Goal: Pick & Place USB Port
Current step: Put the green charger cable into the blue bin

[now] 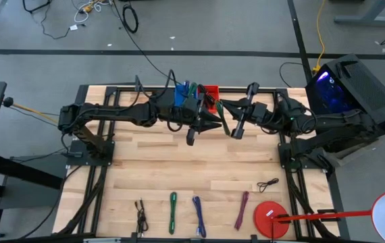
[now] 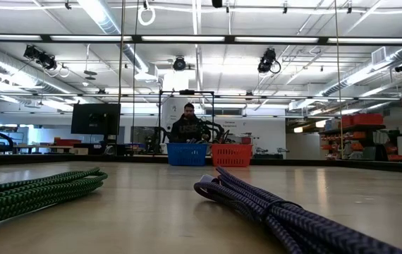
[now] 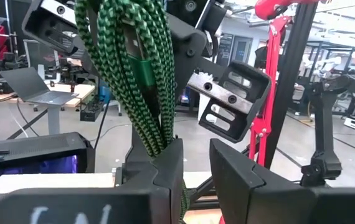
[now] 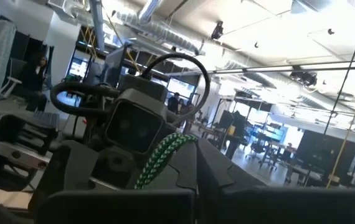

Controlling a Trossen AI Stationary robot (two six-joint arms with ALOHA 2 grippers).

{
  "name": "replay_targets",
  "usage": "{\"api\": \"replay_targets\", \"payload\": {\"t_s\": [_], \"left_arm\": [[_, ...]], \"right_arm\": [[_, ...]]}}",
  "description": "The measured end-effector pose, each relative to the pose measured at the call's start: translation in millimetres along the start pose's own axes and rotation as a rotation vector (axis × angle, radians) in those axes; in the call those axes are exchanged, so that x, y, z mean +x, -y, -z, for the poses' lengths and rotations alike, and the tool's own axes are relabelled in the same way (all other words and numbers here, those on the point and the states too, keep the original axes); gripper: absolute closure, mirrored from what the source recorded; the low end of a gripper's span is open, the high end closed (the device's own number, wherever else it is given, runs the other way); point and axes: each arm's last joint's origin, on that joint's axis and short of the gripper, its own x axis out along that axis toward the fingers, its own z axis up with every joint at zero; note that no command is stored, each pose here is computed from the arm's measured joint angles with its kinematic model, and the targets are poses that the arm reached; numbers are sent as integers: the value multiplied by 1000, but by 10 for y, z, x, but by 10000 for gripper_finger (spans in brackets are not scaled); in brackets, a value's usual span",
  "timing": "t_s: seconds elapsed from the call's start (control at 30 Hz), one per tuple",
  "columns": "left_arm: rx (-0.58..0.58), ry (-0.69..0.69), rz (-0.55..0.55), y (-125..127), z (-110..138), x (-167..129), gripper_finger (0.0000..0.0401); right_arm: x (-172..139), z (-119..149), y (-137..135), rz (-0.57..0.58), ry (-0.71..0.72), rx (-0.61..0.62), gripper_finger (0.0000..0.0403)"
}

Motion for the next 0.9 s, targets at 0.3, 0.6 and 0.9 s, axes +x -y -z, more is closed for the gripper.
{"api": "replay_targets", "payload": {"t_s": [0.3, 0.6, 0.9], "left_arm": [[-4, -34, -67, -85, 31, -21, 318], [-3, -41, -72, -92, 37, -23, 318], [30, -34, -13, 4, 37, 3, 318]], "right_arm": [[14, -50, 20, -5, -19, -16, 403], [35, -8, -5, -19, -49, -9, 403], [113, 86, -62, -6, -82, -30, 403]]}}
